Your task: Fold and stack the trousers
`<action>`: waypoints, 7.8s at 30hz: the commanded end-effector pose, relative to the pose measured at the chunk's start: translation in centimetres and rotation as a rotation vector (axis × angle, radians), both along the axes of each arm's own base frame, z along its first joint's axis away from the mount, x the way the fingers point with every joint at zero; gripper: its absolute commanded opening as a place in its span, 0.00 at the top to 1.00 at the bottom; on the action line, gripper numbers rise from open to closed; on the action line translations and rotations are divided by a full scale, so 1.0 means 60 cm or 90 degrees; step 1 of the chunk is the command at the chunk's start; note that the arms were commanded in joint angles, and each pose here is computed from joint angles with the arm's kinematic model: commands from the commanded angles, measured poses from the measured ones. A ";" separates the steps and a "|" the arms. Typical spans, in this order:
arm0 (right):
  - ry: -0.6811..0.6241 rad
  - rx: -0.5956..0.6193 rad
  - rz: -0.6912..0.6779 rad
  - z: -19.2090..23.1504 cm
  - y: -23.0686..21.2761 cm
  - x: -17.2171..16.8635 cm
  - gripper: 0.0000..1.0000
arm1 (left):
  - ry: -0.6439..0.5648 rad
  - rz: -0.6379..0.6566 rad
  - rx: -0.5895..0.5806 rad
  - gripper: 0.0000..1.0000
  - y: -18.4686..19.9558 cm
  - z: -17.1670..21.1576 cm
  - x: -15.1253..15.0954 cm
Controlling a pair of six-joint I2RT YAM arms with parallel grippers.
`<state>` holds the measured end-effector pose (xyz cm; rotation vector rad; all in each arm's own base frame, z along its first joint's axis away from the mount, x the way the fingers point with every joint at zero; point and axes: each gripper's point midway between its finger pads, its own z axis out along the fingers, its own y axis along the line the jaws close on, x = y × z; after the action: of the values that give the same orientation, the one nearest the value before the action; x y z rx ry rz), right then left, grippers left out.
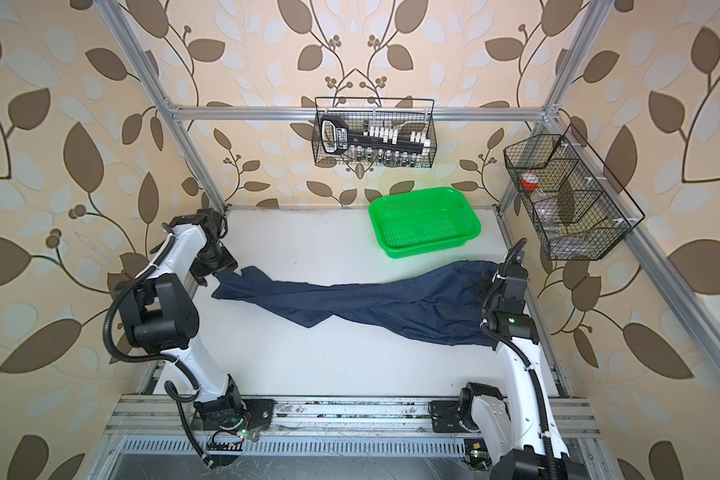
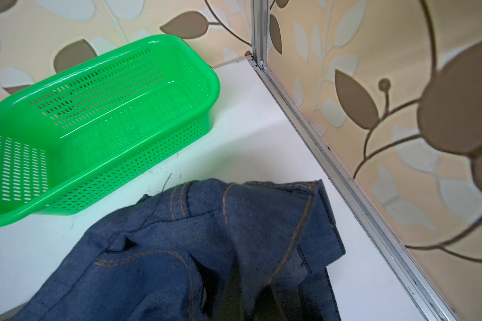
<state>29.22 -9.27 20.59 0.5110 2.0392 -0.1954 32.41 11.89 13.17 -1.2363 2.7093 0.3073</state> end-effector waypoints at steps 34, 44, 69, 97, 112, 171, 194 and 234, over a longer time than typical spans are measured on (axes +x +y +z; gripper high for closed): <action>-0.034 0.075 0.071 0.014 0.067 0.009 1.00 | -0.066 0.327 -0.157 1.00 -0.026 -0.152 0.008; -0.095 0.025 0.094 0.077 0.067 0.009 1.00 | -0.122 0.231 -0.015 1.00 0.022 0.054 -0.024; -0.179 -0.175 -0.051 0.215 0.001 -0.124 1.00 | -0.292 0.092 0.178 1.00 0.046 0.323 -0.049; 0.037 -0.203 -0.036 -0.017 -0.072 0.059 1.00 | -0.024 -0.080 0.199 1.00 0.039 -0.022 0.282; 0.106 -0.197 0.004 -0.089 -0.104 0.198 0.99 | -0.069 -0.101 0.150 1.00 0.014 -0.068 0.334; 0.277 0.316 -0.091 -0.177 0.126 -0.152 0.13 | -0.027 0.060 -0.216 0.32 -0.195 -0.154 -0.009; 0.345 0.315 -0.181 -0.276 0.111 -0.184 0.19 | -0.049 -0.058 -0.155 1.00 -0.182 -0.079 0.009; 0.346 0.254 -0.236 -0.288 0.049 -0.186 1.00 | 0.016 -0.285 -0.116 0.76 -0.289 -0.078 0.079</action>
<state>18.16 -5.49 2.36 1.1855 2.5295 -0.1030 35.31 -4.35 7.95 -0.6912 3.0105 0.0909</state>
